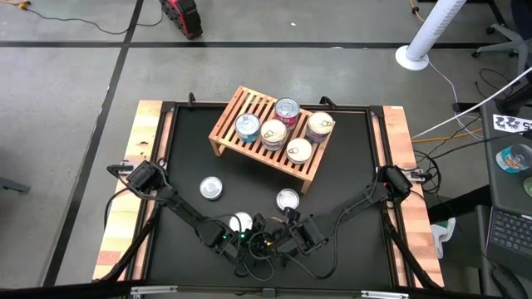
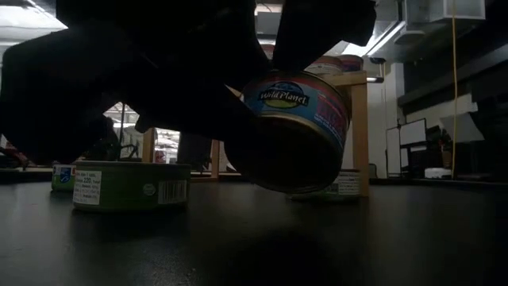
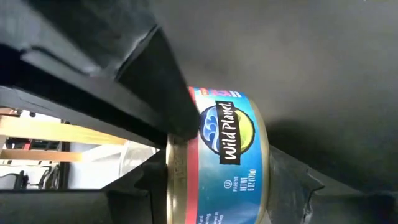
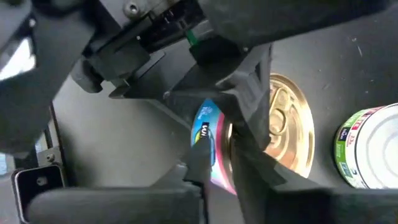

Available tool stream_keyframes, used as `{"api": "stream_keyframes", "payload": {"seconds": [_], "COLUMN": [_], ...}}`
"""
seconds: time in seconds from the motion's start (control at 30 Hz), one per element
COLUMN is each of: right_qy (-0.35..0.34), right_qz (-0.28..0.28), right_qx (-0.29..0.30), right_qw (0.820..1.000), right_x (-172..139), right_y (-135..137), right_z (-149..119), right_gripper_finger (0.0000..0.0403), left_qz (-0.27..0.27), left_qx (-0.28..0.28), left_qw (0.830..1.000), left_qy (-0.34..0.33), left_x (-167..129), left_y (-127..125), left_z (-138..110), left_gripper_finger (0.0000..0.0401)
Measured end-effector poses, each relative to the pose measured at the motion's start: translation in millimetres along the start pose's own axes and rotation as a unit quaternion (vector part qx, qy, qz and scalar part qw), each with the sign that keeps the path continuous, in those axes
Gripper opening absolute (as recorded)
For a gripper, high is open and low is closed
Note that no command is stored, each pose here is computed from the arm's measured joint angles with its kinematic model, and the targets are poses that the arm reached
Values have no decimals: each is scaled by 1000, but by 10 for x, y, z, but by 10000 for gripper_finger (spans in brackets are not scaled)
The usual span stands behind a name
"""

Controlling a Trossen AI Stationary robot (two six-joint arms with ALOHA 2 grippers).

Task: Stack canned seafood by type on shelf
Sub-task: Stack the blue and pink tuna can on top of the blue and pink tuna can on the shelf

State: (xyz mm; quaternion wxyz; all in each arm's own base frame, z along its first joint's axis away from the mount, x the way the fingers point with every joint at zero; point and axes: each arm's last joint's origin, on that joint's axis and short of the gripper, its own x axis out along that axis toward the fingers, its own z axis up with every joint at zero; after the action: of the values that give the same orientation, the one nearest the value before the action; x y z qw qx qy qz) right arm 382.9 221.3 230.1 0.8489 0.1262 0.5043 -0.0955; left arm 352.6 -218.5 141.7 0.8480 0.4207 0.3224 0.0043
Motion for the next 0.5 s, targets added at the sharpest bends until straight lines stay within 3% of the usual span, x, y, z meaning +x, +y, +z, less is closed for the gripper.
{"api": "stream_keyframes", "payload": {"seconds": [0.23,0.5], "right_qy": [53,6], "right_qz": [3,-125], "right_qx": [-2,-57], "right_qw": [999,991], "right_x": [-192,-950], "right_y": [-90,-135], "right_z": [43,88], "right_gripper_finger": [116,122], "left_qz": [4,13], "left_qx": [-1,-17], "left_qw": [1000,999], "left_qy": [1,-24], "left_x": [1,-91], "left_y": [4,125], "left_z": [1,170], "left_gripper_finger": [185,184]}}
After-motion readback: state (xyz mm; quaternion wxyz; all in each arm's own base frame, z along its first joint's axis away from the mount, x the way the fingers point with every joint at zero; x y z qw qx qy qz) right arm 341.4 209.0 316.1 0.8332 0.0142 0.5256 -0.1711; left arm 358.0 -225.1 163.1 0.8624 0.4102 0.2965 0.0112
